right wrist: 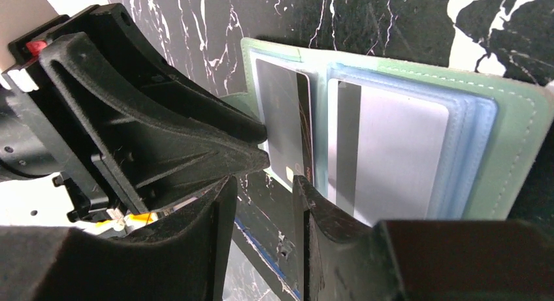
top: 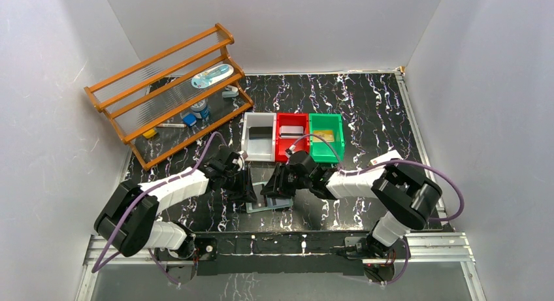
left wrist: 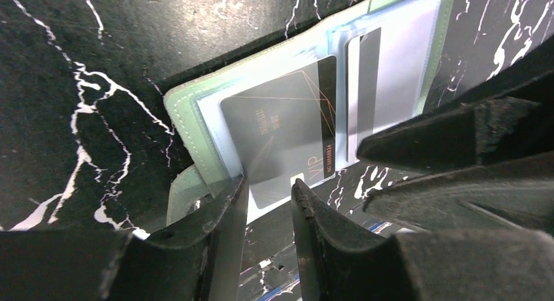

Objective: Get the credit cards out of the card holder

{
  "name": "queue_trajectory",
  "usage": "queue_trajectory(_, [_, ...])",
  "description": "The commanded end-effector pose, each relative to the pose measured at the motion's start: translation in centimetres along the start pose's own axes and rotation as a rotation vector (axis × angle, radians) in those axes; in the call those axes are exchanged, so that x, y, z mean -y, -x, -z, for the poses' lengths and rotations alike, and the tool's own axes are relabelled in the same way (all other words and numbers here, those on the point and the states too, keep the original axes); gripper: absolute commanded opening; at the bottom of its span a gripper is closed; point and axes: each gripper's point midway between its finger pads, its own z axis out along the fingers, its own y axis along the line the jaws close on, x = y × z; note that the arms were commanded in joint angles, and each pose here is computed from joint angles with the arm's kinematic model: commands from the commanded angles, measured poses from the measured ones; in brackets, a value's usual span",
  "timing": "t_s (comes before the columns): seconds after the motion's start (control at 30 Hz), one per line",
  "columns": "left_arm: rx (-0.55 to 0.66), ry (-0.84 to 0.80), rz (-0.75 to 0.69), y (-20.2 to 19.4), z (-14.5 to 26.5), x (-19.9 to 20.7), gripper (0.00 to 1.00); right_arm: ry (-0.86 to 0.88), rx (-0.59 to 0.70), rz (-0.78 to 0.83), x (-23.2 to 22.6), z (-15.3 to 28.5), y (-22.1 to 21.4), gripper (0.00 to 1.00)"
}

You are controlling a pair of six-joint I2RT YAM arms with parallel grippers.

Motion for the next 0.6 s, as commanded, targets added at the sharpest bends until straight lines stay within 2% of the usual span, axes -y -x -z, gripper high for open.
queue_trajectory(0.0, [-0.035,0.043,0.004,-1.5,-0.7,-1.7,0.29,0.021,-0.034,0.029,-1.0,-0.8,0.1,0.45])
queue_trajectory(0.2, [-0.032,0.055,0.004,-1.7,-0.7,-2.1,0.28,-0.121,-0.026,0.022,2.1,-1.2,-0.2,0.45])
queue_trajectory(0.37, [-0.037,0.059,0.005,-1.9,-0.7,-2.2,0.27,-0.134,-0.026,0.031,2.2,-1.2,-0.2,0.43])
queue_trajectory(0.47, [-0.037,0.058,0.006,-1.9,-0.7,-2.2,0.26,-0.077,-0.043,0.040,1.4,-1.4,-0.5,0.36])
queue_trajectory(0.57, [-0.027,0.060,0.003,-1.6,-0.4,-2.1,0.25,-0.032,-0.050,0.030,0.8,-1.6,-0.7,0.20])
